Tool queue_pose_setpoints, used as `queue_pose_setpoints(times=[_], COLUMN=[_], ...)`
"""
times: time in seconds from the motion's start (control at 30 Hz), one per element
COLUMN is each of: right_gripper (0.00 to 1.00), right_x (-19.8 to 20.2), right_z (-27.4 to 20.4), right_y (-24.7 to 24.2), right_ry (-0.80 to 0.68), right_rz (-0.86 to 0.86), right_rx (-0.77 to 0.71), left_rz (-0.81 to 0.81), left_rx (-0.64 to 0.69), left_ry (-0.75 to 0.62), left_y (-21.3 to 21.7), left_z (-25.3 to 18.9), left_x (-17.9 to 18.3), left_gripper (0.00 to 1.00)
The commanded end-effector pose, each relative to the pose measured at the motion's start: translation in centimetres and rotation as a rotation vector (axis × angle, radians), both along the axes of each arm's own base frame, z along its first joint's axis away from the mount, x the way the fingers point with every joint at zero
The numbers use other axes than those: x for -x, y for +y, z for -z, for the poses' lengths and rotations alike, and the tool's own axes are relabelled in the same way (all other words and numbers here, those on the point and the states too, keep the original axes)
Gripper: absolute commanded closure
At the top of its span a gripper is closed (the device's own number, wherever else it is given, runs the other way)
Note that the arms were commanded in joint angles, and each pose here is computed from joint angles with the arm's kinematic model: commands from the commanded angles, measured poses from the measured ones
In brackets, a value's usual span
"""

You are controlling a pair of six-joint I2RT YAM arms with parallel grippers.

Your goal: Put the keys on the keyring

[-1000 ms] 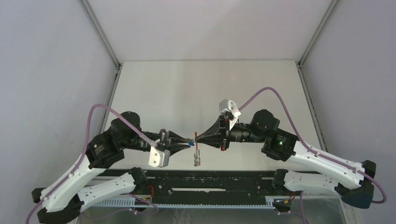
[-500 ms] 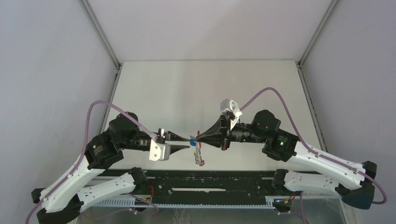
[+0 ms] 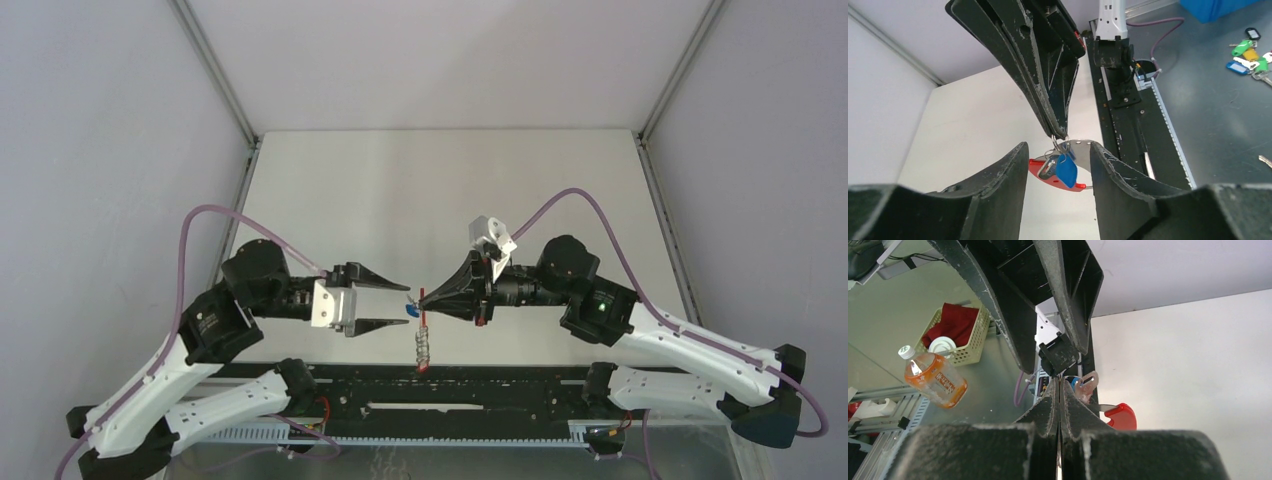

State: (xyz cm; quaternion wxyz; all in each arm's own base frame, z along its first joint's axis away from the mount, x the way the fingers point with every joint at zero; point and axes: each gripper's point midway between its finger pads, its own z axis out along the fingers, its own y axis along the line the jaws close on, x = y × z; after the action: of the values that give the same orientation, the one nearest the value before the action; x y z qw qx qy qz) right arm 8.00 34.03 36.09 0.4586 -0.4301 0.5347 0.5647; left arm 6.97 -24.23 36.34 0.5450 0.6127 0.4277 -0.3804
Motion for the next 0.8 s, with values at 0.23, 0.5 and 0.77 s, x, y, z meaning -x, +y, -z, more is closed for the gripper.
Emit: queue_pose_setpoints(times=[0.23,0.5,0.77], right_gripper=[1.0,1.0,1.0], right_x=[0.2,0.1,0.0], right_z=[-2.3,-2.4,-2.4], right_y=[0.3,0.0,-0.3], right_ry=[-0.055,-0.064,-0.072], right_rz=[-0.025,-0.013,0.0], right_rx=[-0.067,-0.069,-0.065], left_rz=[0.081,0.002,-0.006], left_rx=[-0.02,-0.056,-0.058], left_ry=[0.086,0.099,0.106], left_y=[-1.4,-1.1,-1.0], left_z=[1.6,2.8,2.9], left_x=[0.7,-0.5,-0.5], left_gripper=[0.52,0.62,0.98])
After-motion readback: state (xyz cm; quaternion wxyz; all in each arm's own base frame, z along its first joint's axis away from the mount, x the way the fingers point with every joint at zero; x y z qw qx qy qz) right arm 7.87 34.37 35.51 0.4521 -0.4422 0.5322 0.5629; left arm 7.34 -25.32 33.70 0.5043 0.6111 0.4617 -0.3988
